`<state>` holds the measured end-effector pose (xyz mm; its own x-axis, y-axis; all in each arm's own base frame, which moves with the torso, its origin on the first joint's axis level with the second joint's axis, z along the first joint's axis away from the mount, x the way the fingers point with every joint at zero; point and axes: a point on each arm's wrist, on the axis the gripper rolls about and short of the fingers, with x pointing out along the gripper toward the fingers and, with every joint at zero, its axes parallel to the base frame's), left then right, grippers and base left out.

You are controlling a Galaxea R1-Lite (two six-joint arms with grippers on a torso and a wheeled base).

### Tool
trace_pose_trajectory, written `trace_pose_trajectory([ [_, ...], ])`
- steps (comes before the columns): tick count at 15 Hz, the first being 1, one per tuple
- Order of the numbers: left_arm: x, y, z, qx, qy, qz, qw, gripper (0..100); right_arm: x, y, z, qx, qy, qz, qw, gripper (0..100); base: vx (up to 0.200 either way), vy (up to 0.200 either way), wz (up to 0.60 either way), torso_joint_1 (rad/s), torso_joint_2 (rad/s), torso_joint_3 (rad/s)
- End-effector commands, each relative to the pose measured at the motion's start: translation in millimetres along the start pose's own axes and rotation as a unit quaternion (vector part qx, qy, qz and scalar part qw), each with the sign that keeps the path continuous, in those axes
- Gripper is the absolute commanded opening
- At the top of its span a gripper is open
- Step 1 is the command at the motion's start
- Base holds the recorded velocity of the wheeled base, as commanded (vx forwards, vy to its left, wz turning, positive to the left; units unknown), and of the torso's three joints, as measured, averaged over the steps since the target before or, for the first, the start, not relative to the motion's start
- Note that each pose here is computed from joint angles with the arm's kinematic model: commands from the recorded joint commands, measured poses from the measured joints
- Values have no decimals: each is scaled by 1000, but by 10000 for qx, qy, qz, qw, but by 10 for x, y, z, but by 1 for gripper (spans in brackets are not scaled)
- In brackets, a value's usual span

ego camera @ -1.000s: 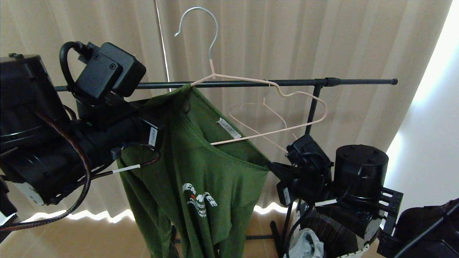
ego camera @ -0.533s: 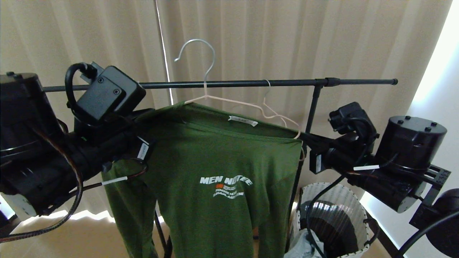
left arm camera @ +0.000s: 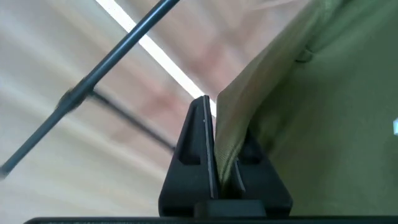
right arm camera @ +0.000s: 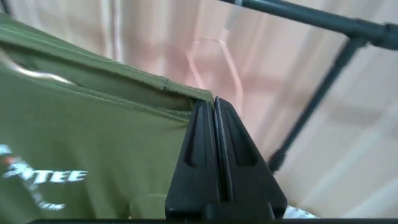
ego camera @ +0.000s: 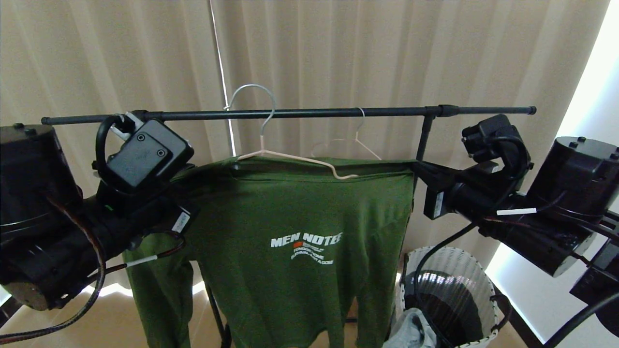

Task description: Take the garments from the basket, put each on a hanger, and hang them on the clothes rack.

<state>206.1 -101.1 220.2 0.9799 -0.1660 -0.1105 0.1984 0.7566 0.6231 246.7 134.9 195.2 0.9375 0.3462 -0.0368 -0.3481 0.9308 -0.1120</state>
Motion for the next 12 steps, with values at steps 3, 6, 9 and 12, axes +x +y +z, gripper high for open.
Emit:
trace_pose_trajectory([
  [3, 67, -33, -44, -11, 267, 190, 9995, 0, -287, 258, 156, -74, 182, 799, 9966, 0, 0, 0, 0, 0, 0, 0],
  [6, 92, -43, -26, -167, 312, 264, 9990, 0, -342, 290, 147, -105, 326, 1089, 9935, 100, 0, 0, 0, 0, 0, 0],
  [9, 98, -52, -28, -506, 306, 255, 9979, 0, -320, 309, 148, -173, 292, 1265, 9914, 100, 0, 0, 0, 0, 0, 0],
  [12, 91, -67, 7, -825, 224, 220, 9961, 0, -343, 324, 183, -202, 101, 1796, 9835, 100, 0, 0, 0, 0, 0, 0],
])
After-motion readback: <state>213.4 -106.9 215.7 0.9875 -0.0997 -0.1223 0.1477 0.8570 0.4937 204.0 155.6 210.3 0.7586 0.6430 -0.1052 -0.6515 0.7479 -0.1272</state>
